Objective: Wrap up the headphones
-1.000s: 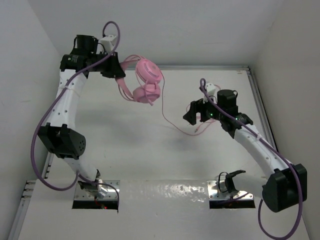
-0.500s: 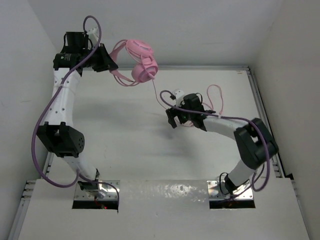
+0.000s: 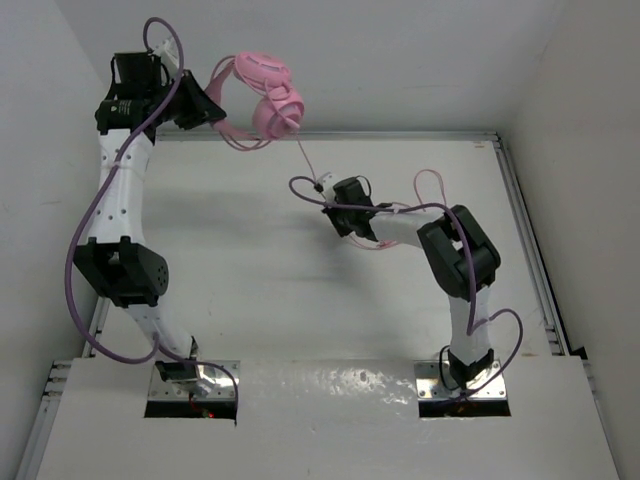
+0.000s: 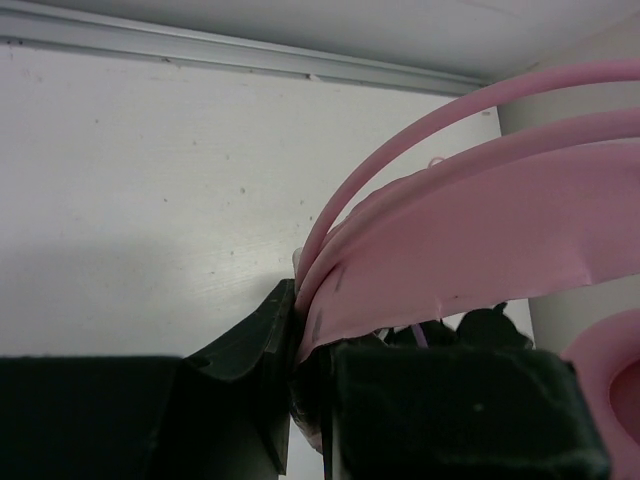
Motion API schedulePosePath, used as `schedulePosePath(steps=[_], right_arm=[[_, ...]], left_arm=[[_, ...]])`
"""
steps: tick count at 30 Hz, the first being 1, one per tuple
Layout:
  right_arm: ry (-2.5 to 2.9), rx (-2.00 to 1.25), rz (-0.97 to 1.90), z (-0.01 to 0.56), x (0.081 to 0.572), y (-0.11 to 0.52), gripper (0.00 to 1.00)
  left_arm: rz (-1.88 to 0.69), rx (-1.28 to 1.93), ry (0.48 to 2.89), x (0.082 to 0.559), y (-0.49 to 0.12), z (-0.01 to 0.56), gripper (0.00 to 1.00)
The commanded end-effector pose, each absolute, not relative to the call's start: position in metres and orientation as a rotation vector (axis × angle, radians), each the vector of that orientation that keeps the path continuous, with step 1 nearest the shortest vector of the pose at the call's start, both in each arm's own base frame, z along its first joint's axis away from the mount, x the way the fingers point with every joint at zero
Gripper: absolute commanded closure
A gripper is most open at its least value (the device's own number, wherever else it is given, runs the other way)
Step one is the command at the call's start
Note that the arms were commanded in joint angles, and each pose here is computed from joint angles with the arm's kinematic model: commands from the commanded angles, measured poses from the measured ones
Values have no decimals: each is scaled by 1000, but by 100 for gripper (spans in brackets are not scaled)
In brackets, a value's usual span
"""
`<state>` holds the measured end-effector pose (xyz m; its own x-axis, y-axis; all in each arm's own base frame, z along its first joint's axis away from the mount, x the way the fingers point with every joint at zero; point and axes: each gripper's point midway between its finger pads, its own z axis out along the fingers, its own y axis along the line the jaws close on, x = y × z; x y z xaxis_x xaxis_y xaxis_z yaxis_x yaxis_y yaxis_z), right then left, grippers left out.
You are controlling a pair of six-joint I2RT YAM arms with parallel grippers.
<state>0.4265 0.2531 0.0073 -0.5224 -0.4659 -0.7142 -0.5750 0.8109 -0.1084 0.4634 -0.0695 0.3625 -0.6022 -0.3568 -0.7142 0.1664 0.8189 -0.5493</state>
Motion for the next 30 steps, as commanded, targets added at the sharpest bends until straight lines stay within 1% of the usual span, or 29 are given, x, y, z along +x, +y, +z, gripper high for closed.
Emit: schedulePosePath(steps=[1,2,5,8,11,12,14,17,21,22,23,26,27,30], right_arm=[[2117,-944,201,41,404,301,100],[2070,-1018,244,52,386,326,100],[2013,-1212,298,62,338,364,100],[1929,-1325,311,84,306,386,100],[1867,-1340,310,110,290,394,100],[1842,-1323,320,126,288,395,100],[1822,-1321,333,139,282,397,100],[1794,-1295,340,165,277,398,100],[1750,-1228,349,209,282,401,100],[1730,-1217,349,221,283,401,100],[1725,-1209,339,229,285,399,100],[1661,-1120,276,277,300,394,100],[1655,-1079,216,287,308,386,100],[1618,-1002,83,315,329,367,100]], left_arm=[[-803,-234,1967,486,-54,392,100],[-798,-245,1964,490,-52,391,100],[-754,-271,1945,504,-44,385,100],[-599,-324,1942,522,-21,369,100],[-370,-356,1927,535,13,352,100],[-326,-351,1911,539,19,352,100],[-223,-348,1911,542,34,344,100],[-97,-318,1909,544,48,335,100],[68,-218,1913,543,47,322,100],[92,-180,1950,540,40,304,100],[171,-74,1939,538,32,308,100],[276,166,2011,530,-7,278,100],[279,224,2038,527,-15,267,100],[184,414,2084,516,-48,248,100]])
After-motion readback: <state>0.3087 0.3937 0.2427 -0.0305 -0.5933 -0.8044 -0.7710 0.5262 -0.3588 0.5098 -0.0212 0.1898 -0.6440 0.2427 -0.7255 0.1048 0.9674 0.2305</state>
